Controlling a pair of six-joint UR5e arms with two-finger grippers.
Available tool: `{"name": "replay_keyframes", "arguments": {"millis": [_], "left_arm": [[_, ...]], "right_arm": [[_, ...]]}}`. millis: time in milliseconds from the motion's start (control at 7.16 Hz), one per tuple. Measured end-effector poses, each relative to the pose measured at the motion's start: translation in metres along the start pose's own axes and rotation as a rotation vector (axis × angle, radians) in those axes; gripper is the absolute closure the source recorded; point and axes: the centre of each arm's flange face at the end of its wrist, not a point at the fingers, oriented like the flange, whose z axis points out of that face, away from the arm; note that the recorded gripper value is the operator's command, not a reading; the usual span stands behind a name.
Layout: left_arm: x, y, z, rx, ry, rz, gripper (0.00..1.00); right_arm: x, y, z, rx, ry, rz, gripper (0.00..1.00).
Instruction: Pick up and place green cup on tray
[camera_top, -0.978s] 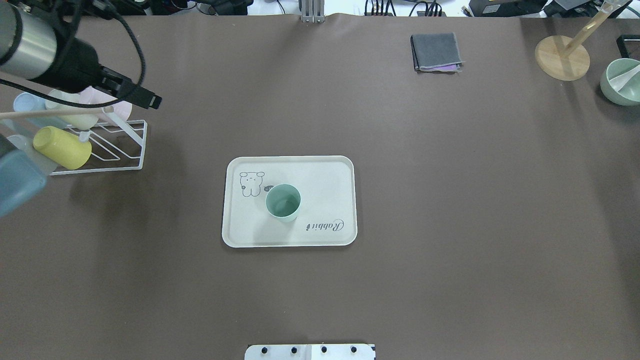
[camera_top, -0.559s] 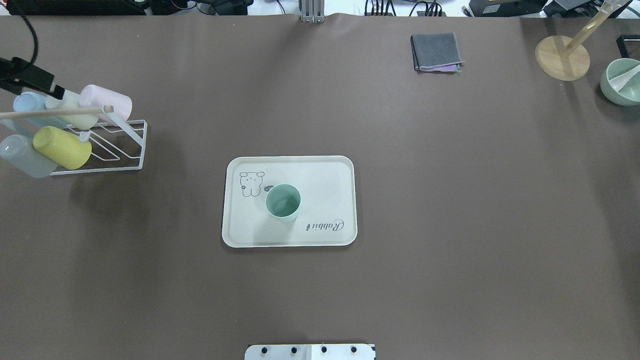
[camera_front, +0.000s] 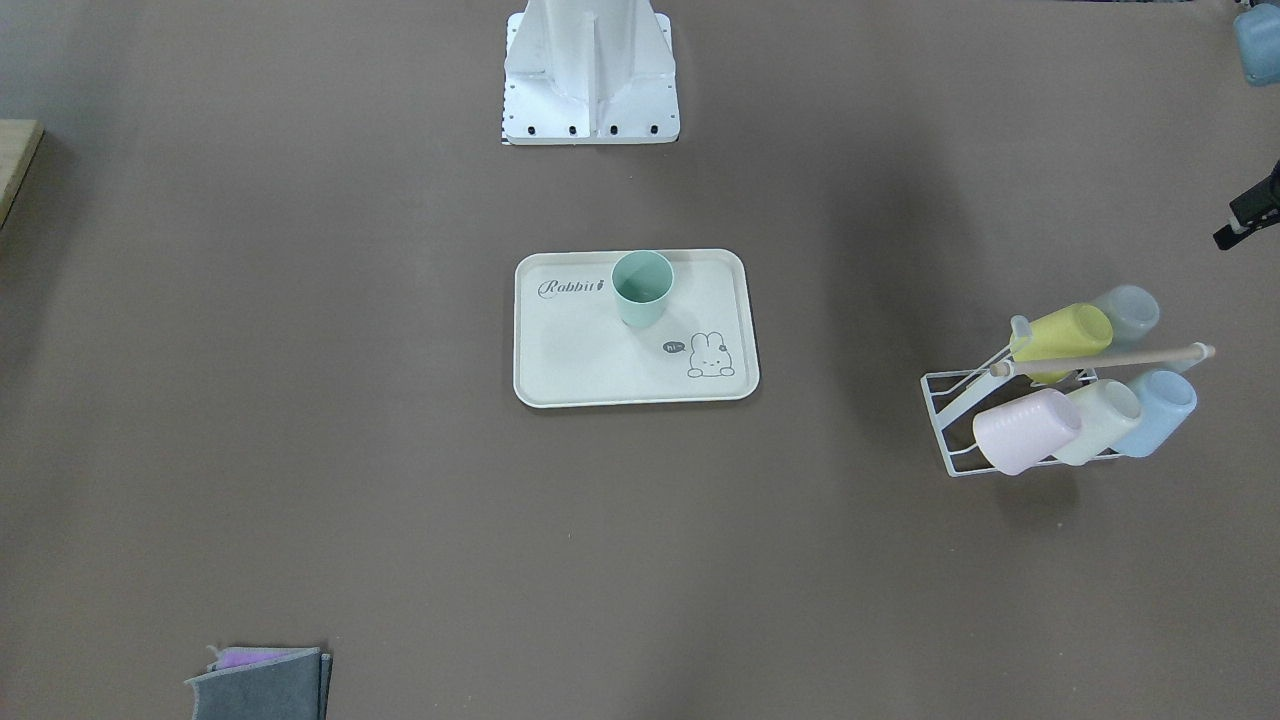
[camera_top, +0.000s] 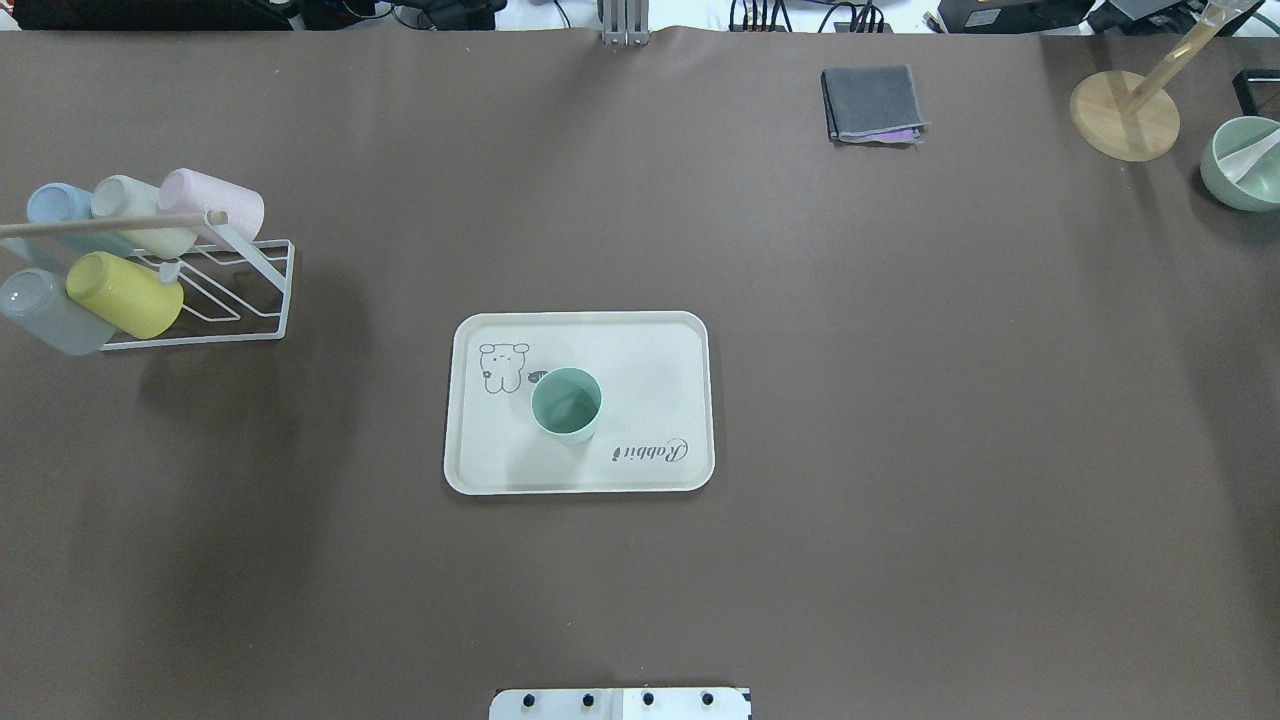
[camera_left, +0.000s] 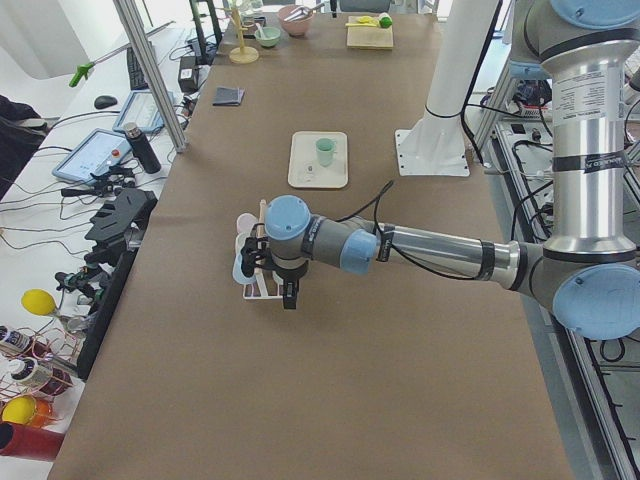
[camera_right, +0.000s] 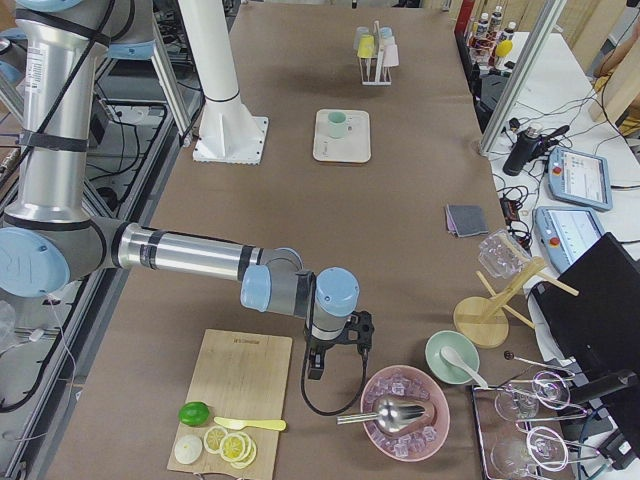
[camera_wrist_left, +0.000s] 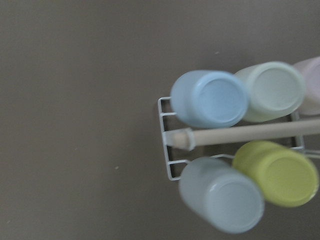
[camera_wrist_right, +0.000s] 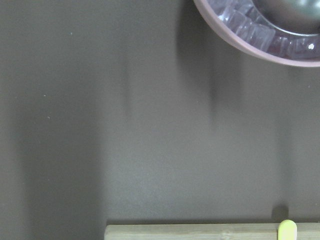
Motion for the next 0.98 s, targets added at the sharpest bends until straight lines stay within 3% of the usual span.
{"name": "replay_keyframes", "arguments": {"millis": [140,419,699,978], "left_arm": [[-0.035,0.016,0.004,-0.028,0.005,-0.067,0.02],[-0.082,0.026,-0.006,-0.020,0.016,-0.174,0.02],[-0.084,0.013,-0.012,0.000,-0.039,-0.165,0.02],[-0.060,-0.014,-0.001,-0.030,-0.089,-0.117,0.02]], "right_arm": [[0.000,0.000,0.000,0.000,0.000,0.000,0.00],[0.000,0.000,0.000,0.001,0.000,-0.001,0.00],[-0.007,-0.003,-0.008,0.016,-0.001,-0.014,0.00],[-0.021,-0.008,-0.026,0.055,0.005,-0.045,0.00]]}}
